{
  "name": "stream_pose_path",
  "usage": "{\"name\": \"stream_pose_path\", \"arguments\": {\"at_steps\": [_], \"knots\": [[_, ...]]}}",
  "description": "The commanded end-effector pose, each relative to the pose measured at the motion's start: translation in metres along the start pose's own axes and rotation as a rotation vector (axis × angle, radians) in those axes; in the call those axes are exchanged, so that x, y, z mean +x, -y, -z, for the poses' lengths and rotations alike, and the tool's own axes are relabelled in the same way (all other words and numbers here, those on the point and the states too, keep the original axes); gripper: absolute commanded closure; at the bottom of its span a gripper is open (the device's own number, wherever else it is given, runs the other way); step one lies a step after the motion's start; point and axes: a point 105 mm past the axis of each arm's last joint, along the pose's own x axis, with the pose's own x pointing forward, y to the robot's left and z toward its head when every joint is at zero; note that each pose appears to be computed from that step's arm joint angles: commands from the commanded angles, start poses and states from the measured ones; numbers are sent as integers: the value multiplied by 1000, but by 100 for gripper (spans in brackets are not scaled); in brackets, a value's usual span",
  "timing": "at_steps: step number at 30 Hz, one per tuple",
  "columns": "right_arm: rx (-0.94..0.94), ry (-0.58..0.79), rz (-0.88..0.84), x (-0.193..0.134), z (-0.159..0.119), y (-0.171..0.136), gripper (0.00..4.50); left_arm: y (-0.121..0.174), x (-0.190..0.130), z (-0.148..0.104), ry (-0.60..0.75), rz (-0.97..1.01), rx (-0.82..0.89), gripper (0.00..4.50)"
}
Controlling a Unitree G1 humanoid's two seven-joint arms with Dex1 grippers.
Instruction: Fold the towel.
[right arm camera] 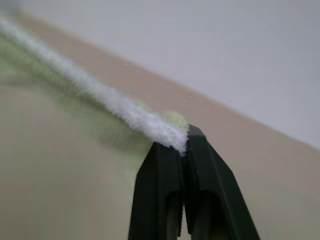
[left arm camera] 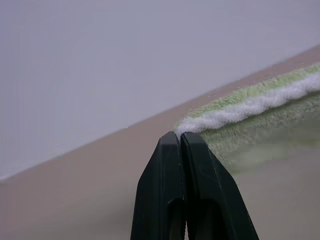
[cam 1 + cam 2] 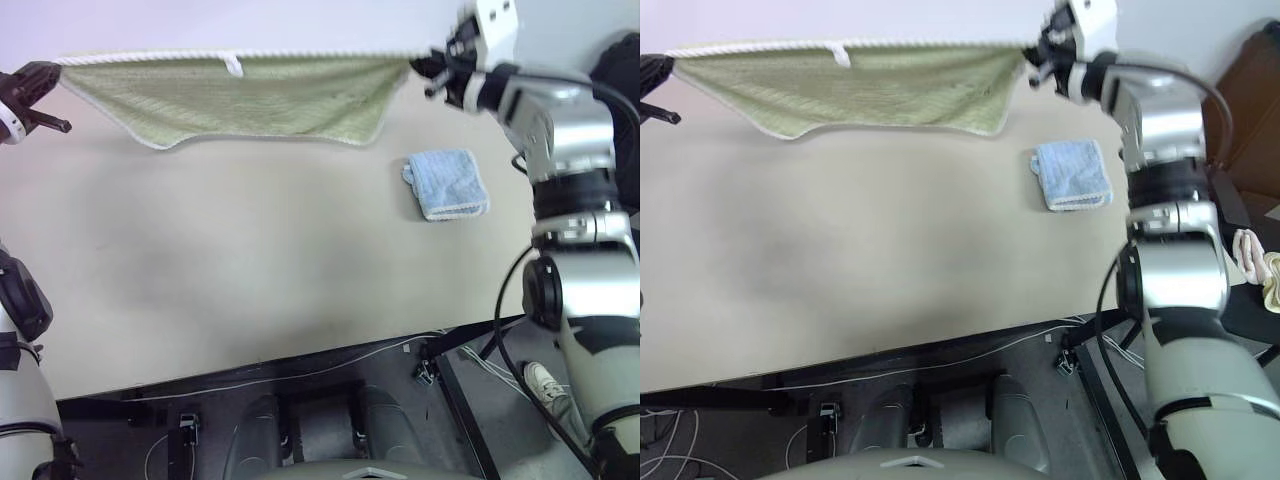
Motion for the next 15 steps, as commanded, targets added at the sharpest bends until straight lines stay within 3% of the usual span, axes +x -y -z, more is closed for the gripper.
{"name": "stream_pose_path", "arguments": {"at_steps": [1,9,15], "knots": [[-48,-3,-71,-27,-5,-13,450,-11,-20,3,-34,27,29,447],[-99,-195,-267,-68,42,-69,450,-1,-87,68,-290,293,21,447],[-99,-287,-371,-94,62,-95,450,1,-148,93,-500,433,18,447]]}}
